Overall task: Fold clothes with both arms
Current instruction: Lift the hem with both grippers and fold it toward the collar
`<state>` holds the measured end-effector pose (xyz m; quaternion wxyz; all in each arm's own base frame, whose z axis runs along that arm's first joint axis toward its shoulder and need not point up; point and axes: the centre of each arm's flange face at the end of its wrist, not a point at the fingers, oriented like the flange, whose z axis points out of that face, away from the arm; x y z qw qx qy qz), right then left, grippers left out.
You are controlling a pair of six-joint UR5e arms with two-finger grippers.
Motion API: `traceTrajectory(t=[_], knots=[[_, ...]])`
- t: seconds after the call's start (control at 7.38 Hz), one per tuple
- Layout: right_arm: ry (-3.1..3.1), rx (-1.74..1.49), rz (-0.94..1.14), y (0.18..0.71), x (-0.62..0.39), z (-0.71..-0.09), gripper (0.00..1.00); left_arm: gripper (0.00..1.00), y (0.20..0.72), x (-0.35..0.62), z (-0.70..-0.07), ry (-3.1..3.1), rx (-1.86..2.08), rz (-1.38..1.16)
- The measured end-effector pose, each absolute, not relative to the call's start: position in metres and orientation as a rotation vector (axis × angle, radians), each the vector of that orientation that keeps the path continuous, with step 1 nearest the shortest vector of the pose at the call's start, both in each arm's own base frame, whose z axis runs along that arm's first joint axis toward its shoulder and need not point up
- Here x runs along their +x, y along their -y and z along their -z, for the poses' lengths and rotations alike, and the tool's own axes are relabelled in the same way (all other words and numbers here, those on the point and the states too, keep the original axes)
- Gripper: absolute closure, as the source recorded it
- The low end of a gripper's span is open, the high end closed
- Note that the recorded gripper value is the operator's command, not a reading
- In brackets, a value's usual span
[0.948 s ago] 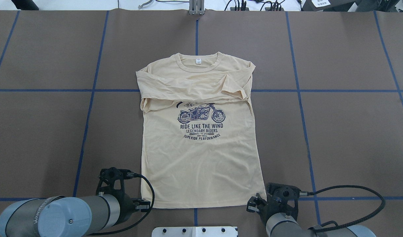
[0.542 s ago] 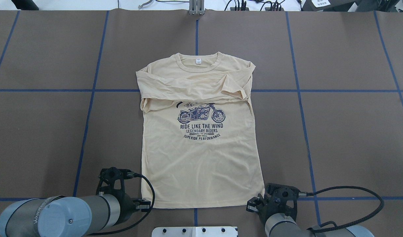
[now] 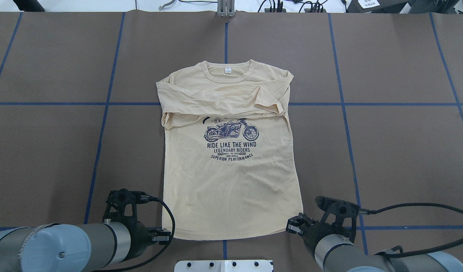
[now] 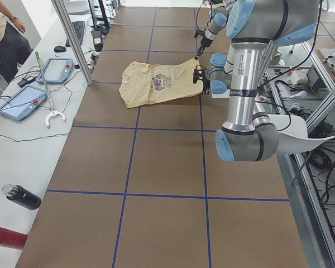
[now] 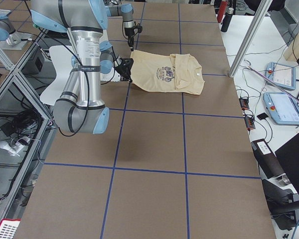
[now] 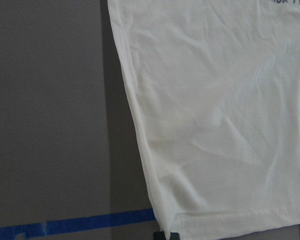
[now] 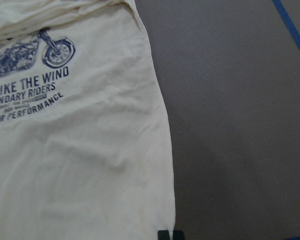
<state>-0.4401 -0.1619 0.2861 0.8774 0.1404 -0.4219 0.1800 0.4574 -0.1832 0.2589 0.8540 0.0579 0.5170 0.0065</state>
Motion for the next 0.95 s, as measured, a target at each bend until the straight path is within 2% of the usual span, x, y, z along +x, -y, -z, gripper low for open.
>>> traceTrajectory(t=[0.41,0.68,0.95], knots=[[0.977,0.116,-0.252,0.124,-0.328,-0.199,1.0,1.0,0.154,0.341,-0.17,-1.164,0.017,-0.096],[0.993,0.083,-0.227,0.119,-0.305,-0.186,1.0,1.0,0.144,0.309,-0.155,-1.172,-0.016,-0.123],[0.964,0.127,-0.258,0.136,-0.324,-0.189,1.0,1.0,0.153,0.341,-0.171,-1.1,-0.012,-0.103]])
